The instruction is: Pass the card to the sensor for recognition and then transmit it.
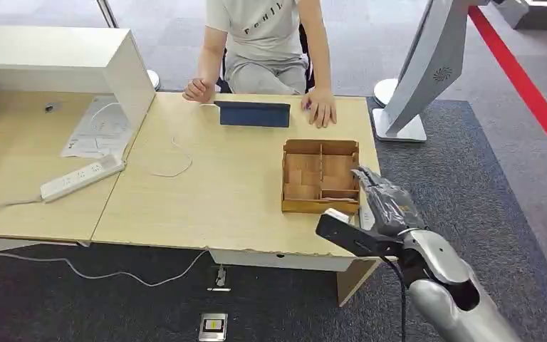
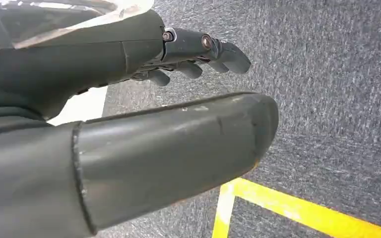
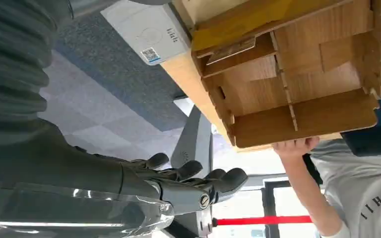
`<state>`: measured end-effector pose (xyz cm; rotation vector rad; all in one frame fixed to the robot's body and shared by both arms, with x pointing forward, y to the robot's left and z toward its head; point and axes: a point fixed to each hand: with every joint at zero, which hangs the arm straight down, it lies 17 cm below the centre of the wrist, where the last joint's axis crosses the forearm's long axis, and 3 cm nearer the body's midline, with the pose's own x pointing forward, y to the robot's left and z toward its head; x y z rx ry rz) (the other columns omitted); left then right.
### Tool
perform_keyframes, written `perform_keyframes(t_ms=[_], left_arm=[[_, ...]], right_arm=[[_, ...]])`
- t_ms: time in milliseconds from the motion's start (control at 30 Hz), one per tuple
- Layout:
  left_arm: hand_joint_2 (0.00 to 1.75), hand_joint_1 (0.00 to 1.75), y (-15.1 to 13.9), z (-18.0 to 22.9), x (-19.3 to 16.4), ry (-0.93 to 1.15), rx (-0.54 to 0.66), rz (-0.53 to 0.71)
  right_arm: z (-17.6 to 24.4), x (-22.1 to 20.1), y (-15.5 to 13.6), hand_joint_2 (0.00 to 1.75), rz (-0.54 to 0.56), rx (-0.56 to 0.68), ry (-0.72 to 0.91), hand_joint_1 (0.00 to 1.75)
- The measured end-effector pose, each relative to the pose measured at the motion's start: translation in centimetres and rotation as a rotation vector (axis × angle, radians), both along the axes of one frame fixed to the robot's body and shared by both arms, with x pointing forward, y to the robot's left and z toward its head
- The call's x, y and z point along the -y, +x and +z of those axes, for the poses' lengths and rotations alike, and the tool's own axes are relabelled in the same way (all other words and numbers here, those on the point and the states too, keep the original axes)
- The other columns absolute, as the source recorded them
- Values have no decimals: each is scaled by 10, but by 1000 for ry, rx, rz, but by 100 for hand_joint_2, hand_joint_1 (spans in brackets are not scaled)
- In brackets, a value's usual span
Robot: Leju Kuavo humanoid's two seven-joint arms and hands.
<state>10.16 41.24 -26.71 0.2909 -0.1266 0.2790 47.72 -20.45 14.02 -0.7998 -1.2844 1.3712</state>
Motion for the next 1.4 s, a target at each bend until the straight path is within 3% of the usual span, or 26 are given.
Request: perform_keyframes(t_ms=[600, 933, 1400], left_arm=[[0, 0, 1, -1, 5, -19, 4, -43], [0, 0, 1, -1, 6, -24, 1, -58], [0, 0, -2, -1, 6, -18, -10, -54]], right_arm=[[-14, -59, 12, 175, 36, 75, 60, 0], [-37, -50, 46, 175, 6, 120, 69, 0], [-73, -23, 64, 175, -30, 44, -18, 0]])
